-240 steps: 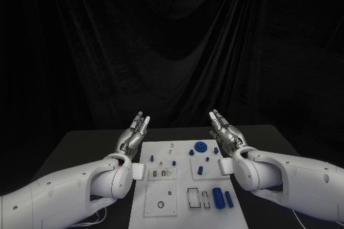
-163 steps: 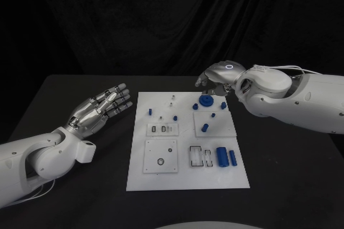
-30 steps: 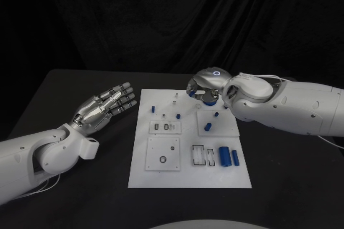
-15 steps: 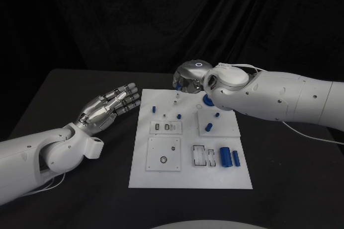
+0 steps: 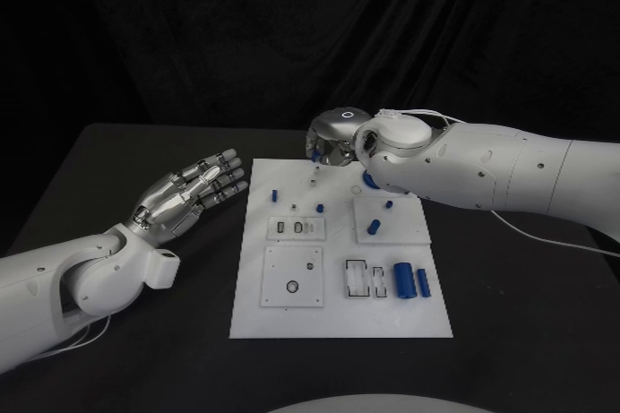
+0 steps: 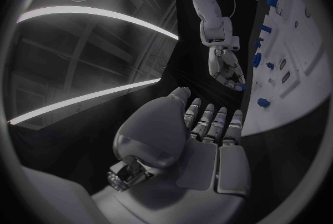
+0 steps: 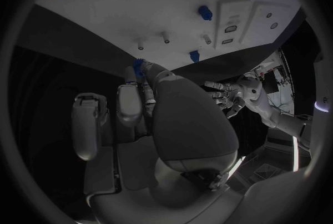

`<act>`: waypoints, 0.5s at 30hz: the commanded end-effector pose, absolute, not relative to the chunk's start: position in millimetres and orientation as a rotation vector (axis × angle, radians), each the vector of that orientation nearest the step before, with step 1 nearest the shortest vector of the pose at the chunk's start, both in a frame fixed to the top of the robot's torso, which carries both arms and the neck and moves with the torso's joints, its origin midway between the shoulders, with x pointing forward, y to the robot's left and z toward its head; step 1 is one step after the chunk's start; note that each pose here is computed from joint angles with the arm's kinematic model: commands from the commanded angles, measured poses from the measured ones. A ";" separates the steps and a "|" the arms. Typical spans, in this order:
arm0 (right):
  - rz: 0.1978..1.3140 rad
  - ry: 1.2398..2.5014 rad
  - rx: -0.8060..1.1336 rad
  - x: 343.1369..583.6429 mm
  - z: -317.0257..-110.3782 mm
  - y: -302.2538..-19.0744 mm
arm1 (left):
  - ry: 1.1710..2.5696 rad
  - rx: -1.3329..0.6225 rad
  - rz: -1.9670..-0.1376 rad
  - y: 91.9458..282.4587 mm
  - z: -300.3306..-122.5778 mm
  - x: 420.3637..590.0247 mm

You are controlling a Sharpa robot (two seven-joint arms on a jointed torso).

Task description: Assemble the parts on the task board

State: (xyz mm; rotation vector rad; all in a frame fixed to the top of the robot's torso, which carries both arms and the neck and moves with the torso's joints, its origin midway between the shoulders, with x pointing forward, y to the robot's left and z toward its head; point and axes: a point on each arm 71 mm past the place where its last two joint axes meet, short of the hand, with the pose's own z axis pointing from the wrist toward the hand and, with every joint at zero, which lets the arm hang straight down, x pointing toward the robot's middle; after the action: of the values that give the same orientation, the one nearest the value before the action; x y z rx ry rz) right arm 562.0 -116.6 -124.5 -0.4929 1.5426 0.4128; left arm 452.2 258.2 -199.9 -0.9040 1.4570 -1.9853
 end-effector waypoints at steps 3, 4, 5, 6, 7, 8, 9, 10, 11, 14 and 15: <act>0.380 1.589 -0.482 562.8 -130.5 -119.7 | 1.265 -0.834 -2.085 260.9 -188.6 452.2; 0.380 1.591 -0.483 562.8 -130.9 -120.0 | 1.265 -0.834 -2.085 260.8 -188.6 452.4; 0.381 1.592 -0.483 562.7 -131.6 -120.3 | 1.265 -0.833 -2.085 260.7 -188.7 452.5; 0.382 1.592 -0.483 562.5 -132.3 -120.6 | 1.265 -0.833 -2.085 260.5 -188.7 452.6; 0.384 1.591 -0.483 562.3 -132.9 -120.7 | 1.266 -0.833 -2.085 260.4 -188.8 452.8; 0.386 1.591 -0.483 562.2 -133.4 -120.8 | 1.266 -0.833 -2.085 260.3 -188.9 453.0; 0.387 1.590 -0.483 562.1 -133.9 -121.0 | 1.267 -0.833 -2.085 260.2 -189.0 453.2; 0.388 1.590 -0.483 561.9 -134.4 -121.2 | 1.268 -0.833 -2.085 260.0 -189.1 453.5; 0.389 1.591 -0.482 561.8 -134.9 -121.5 | 1.269 -0.833 -2.085 259.9 -189.2 453.7; 0.388 1.591 -0.479 561.9 -136.5 -122.5 | 1.270 -0.833 -2.086 259.3 -189.5 454.5; 0.387 1.592 -0.479 562.0 -136.9 -122.8 | 1.270 -0.833 -2.086 259.2 -189.5 454.6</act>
State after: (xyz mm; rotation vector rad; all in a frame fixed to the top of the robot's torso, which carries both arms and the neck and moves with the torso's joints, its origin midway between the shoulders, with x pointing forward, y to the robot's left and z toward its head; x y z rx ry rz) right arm 561.3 -120.5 -135.2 -0.4887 1.5836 0.4019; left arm 455.7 256.9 -201.0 -0.9011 1.4580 -1.9818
